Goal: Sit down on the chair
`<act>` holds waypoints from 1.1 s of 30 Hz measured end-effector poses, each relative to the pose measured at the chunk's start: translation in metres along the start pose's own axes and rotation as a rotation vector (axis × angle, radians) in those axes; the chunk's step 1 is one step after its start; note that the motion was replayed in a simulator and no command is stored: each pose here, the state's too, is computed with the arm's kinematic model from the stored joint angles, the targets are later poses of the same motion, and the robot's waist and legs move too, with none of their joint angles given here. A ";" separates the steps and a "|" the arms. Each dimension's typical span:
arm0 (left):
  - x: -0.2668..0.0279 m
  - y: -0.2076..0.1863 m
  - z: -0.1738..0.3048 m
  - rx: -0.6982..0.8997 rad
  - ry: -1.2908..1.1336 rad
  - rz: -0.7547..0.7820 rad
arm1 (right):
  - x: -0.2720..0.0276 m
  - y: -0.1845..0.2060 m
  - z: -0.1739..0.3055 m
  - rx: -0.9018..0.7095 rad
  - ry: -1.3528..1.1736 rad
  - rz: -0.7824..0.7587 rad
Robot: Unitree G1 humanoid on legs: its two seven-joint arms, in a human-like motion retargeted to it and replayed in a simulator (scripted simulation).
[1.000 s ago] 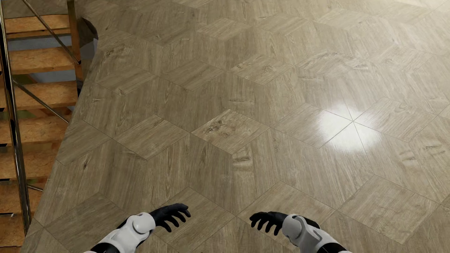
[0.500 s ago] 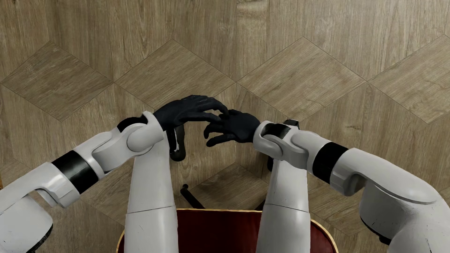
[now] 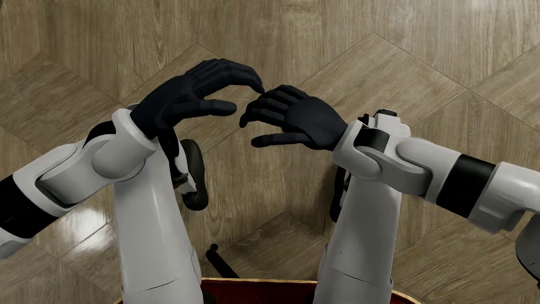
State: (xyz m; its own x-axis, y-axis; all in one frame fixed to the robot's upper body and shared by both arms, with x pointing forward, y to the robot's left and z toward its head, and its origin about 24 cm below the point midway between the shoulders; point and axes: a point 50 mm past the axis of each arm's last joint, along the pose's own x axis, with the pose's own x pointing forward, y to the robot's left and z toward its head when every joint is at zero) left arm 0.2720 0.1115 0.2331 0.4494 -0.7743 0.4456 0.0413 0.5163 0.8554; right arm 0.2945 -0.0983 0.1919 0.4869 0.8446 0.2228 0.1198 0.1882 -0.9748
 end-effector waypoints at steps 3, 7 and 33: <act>-0.009 -0.016 -0.023 -0.012 0.124 -0.062 | -0.005 0.018 -0.016 0.056 0.127 0.022; -0.046 -0.049 -0.061 -0.100 0.380 -0.068 | -0.027 0.068 -0.042 0.244 0.409 0.026; -0.311 -0.272 -0.013 -0.903 1.649 -0.504 | -0.276 0.283 0.094 1.225 1.520 0.713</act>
State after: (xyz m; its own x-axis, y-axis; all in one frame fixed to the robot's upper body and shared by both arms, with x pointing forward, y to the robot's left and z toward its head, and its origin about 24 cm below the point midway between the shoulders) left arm 0.1323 0.2171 -0.1413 0.4919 -0.1170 -0.8628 0.5447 0.8144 0.2001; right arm 0.1130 -0.2314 -0.1461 0.4206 0.0328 -0.9066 -0.5657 0.7908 -0.2338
